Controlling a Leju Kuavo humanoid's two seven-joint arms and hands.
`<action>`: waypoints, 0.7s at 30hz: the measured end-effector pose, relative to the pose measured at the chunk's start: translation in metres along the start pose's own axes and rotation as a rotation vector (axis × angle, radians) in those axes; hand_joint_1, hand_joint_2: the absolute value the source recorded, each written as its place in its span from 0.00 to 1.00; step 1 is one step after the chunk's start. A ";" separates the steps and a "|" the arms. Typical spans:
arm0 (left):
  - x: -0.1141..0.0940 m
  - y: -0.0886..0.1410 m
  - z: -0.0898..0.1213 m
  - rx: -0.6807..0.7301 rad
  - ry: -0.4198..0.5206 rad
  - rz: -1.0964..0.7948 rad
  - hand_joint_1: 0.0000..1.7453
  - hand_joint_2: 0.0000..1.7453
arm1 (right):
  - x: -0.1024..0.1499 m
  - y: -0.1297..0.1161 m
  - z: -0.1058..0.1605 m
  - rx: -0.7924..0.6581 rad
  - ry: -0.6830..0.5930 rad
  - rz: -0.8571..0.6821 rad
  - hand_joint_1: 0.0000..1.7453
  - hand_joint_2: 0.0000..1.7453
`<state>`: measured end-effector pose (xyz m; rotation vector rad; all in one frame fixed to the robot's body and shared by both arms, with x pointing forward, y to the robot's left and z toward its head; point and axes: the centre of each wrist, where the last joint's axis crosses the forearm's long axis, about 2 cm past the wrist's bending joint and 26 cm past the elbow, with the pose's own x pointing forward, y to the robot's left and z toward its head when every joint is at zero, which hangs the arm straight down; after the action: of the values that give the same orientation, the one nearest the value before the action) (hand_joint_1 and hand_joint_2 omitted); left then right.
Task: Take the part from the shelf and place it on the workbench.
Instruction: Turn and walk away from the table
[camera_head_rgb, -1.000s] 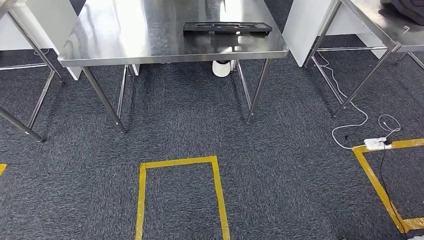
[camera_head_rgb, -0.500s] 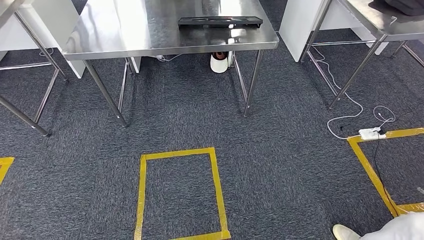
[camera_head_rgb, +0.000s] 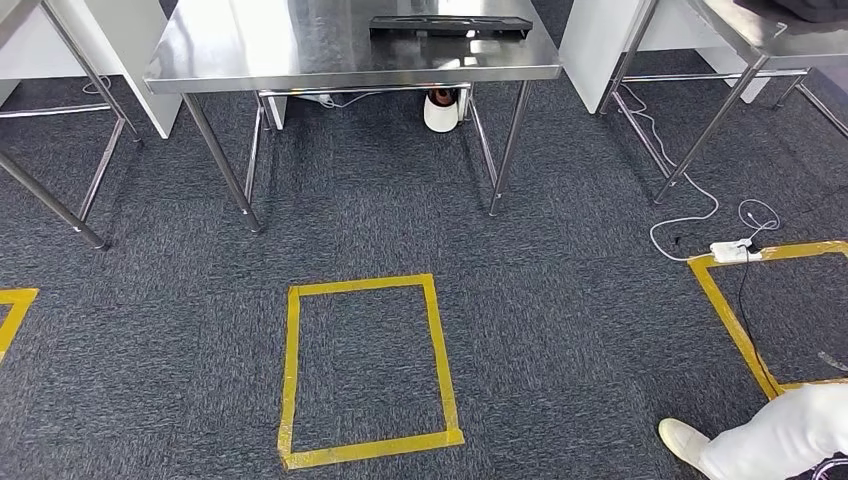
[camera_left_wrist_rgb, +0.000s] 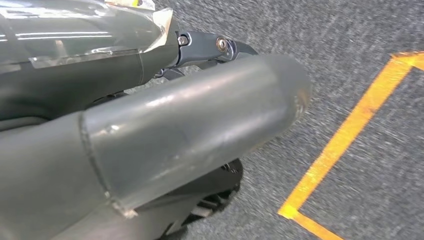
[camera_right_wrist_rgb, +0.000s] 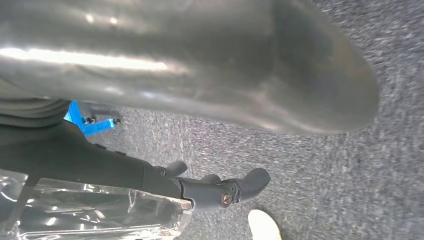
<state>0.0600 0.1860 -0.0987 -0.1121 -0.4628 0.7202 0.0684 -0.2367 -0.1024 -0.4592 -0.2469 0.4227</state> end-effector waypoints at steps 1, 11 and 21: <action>0.000 0.000 0.000 -0.001 0.000 -0.001 0.00 0.00 | 0.001 -0.001 0.000 -0.002 -0.001 -0.003 0.00 0.00; 0.000 0.002 0.000 0.006 0.007 -0.005 0.00 0.00 | -0.001 0.000 0.000 -0.002 -0.008 0.004 0.00 0.00; 0.002 0.001 -0.001 0.007 0.002 0.003 0.00 0.00 | 0.000 0.000 0.000 -0.002 -0.020 0.020 0.00 0.00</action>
<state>0.0607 0.1878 -0.0989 -0.1067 -0.4585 0.7245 0.0682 -0.2362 -0.1023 -0.4603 -0.2628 0.4472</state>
